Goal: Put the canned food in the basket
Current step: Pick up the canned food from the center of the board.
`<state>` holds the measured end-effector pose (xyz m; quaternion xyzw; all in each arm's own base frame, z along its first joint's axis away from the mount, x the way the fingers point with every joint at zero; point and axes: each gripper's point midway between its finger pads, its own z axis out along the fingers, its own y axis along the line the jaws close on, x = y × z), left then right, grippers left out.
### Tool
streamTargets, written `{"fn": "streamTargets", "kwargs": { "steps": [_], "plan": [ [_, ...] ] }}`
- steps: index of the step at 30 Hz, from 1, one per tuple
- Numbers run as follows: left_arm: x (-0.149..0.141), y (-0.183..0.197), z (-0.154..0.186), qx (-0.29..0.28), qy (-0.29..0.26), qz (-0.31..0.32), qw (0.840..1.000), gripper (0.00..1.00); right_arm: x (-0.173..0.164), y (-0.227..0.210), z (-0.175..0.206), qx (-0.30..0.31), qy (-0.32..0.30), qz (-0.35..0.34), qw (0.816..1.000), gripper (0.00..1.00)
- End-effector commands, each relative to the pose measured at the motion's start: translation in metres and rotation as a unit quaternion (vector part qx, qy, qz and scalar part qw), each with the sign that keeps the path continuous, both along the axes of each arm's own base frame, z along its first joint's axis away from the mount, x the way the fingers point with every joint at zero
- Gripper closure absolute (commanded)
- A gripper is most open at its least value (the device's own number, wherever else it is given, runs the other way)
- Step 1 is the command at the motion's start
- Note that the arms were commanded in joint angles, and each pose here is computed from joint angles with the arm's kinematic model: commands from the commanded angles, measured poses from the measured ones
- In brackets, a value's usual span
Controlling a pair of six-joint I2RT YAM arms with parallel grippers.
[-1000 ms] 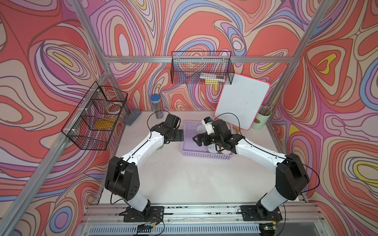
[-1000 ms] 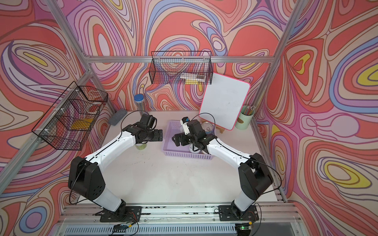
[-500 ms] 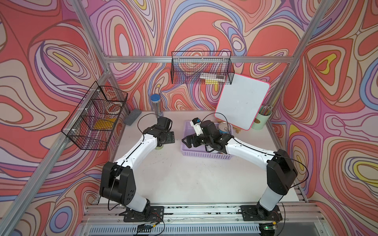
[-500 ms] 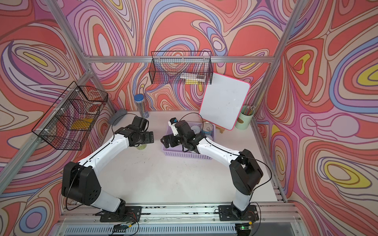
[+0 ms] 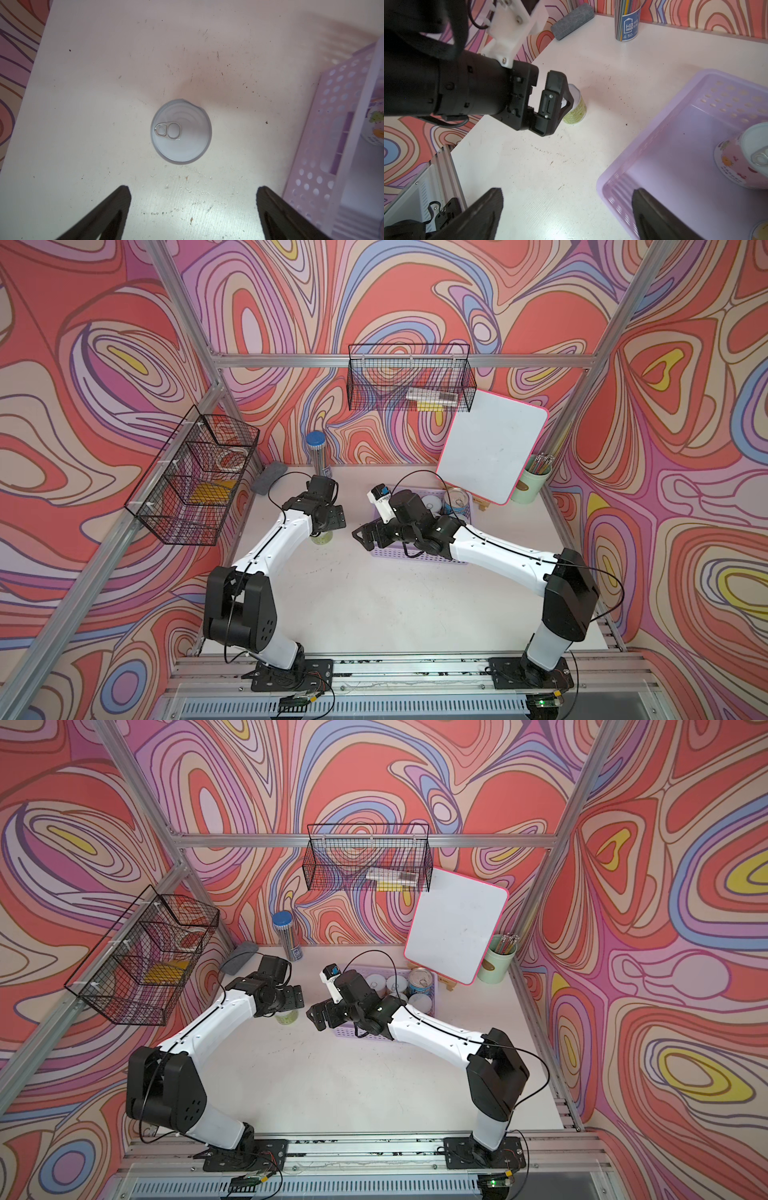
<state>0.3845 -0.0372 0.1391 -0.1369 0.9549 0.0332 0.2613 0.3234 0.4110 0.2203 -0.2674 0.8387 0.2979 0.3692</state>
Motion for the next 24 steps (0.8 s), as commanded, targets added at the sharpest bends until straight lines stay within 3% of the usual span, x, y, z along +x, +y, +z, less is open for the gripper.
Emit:
{"fn": "streamTargets", "kwargs": {
  "steps": [1, 24],
  "plan": [
    [0.002, 0.004, -0.014, -0.008, 0.019, 0.010, 1.000, 0.01, -0.004, 0.000, 0.000, -0.023, -0.006, -0.004, 1.000, 0.02],
    [0.034, 0.027, -0.052, -0.008, 0.082, 0.028, 0.996, 0.01, -0.011, -0.012, 0.017, -0.037, -0.056, -0.025, 0.997, 0.02]
  ]
}}
